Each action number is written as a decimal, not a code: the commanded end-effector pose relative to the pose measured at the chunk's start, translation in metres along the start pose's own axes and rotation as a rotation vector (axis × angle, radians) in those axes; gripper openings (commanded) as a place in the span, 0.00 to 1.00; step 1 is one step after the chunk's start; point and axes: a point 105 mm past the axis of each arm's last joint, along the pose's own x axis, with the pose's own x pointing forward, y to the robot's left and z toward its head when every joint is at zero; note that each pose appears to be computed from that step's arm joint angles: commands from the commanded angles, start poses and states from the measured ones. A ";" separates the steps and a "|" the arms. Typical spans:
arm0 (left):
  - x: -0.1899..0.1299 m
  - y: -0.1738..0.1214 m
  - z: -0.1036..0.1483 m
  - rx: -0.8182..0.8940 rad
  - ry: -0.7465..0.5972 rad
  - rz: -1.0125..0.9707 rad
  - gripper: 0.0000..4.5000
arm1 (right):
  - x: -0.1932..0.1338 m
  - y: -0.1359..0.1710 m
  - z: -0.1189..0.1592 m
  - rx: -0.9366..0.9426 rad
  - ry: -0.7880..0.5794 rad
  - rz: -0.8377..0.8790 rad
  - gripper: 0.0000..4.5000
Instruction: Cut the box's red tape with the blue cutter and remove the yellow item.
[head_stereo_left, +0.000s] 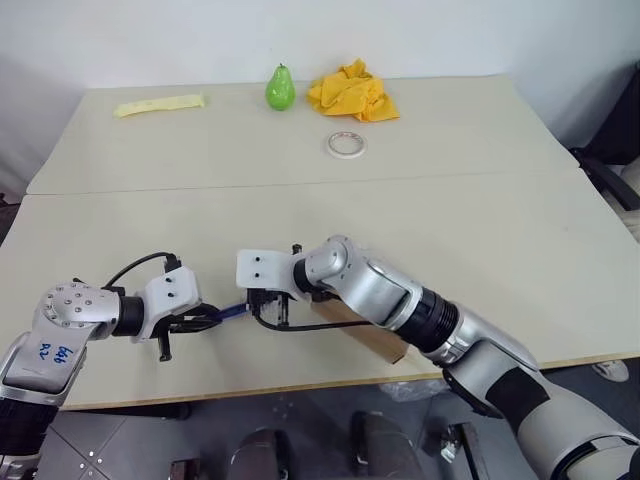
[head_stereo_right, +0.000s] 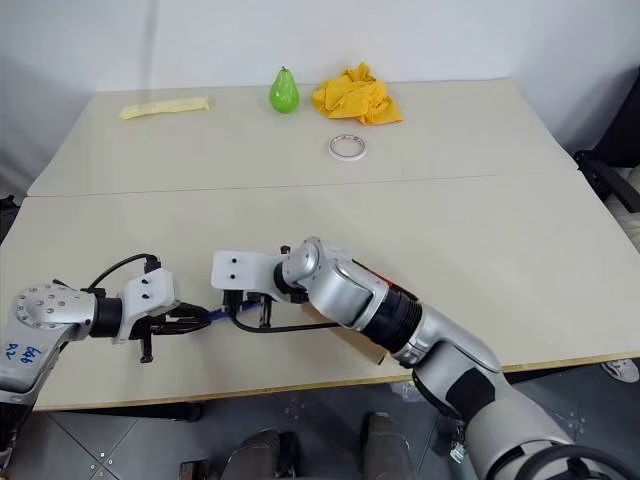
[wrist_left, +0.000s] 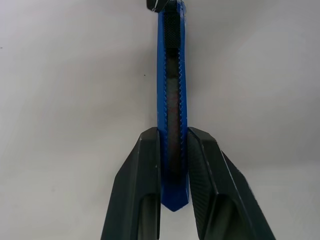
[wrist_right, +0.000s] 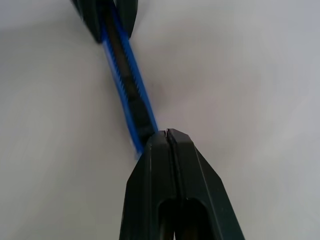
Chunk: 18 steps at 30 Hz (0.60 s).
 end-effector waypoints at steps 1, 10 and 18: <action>0.002 -0.001 -0.012 -0.039 0.048 0.005 0.10 | 0.000 0.005 0.002 -0.027 -0.009 0.020 0.01; 0.004 -0.001 -0.009 -0.037 0.043 -0.007 0.10 | 0.010 0.014 0.000 -0.022 -0.010 0.050 0.01; 0.006 -0.003 -0.006 -0.032 0.031 -0.016 0.10 | 0.019 0.014 0.005 -0.015 -0.023 0.042 0.01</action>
